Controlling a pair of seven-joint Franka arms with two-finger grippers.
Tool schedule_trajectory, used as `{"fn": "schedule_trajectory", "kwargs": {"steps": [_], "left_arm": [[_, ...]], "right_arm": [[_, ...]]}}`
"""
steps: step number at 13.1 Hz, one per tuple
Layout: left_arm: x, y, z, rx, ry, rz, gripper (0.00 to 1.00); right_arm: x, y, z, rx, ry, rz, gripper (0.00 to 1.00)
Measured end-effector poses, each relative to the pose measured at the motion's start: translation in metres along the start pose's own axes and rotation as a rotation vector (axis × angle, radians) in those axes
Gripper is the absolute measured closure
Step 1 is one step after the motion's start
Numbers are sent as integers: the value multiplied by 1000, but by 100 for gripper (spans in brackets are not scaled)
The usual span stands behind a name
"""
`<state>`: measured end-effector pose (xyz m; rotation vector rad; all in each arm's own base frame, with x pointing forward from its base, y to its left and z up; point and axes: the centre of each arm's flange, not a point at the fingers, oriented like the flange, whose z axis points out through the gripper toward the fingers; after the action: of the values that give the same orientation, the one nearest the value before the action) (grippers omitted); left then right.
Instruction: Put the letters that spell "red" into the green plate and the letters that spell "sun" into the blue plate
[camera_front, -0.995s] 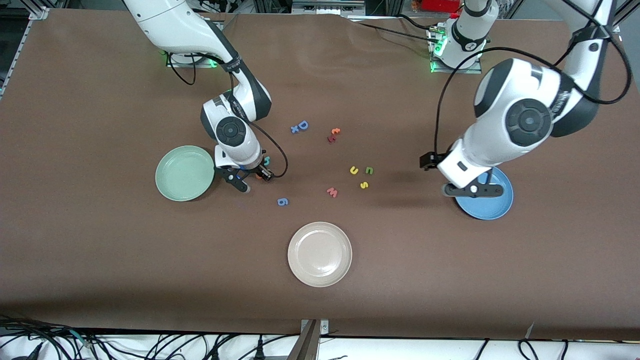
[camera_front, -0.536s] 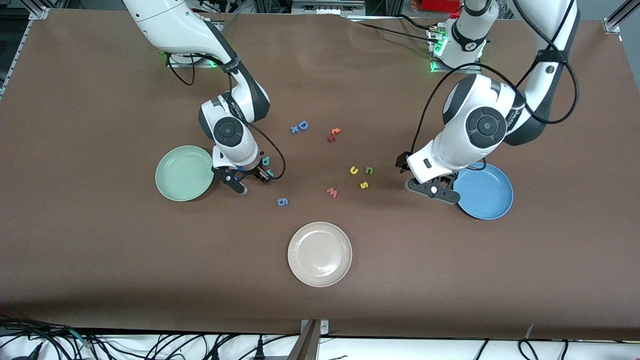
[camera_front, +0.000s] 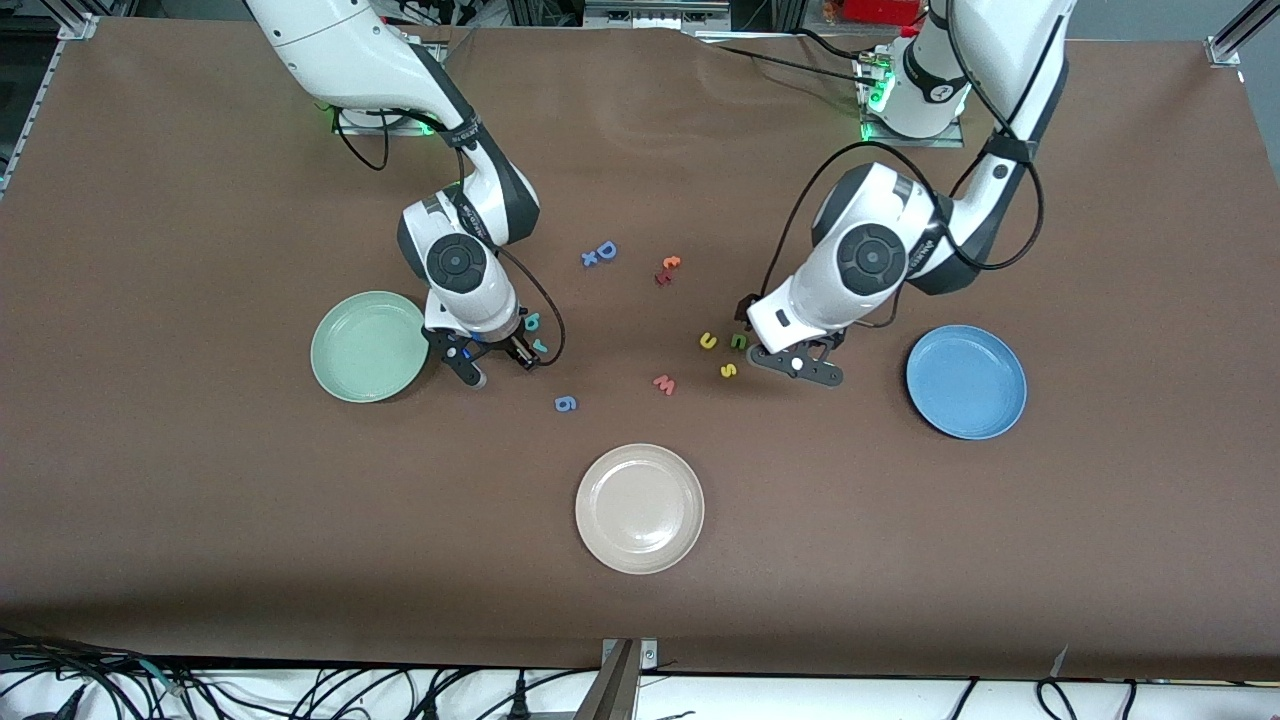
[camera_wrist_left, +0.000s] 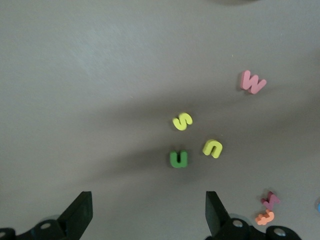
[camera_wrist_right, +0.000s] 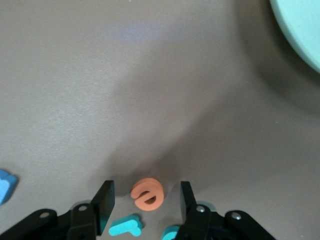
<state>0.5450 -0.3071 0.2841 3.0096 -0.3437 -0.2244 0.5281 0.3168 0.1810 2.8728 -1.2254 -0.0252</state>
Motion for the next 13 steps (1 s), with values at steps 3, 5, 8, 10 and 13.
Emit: {"fn": "schedule_trajectory", "kwargs": {"steps": [3, 5, 8, 10, 13], "left_arm": [[-5, 17, 24, 3, -12, -90, 0], [-9, 26, 42, 9, -31, -97, 0], [-9, 23, 59, 10, -37, -106, 4], [-7, 14, 69, 9, -19, -124, 8], [-3, 8, 84, 3, 4, -150, 11]], "right_arm": [[-6, 0, 1, -3, -1, 47, 41], [-13, -2, 2, -4, -1, 51, 46], [-14, -1, 4, -8, -2, 54, 48], [-12, 0, 4, -8, 0, 57, 48], [-11, 0, 4, -8, 0, 58, 49]]}}
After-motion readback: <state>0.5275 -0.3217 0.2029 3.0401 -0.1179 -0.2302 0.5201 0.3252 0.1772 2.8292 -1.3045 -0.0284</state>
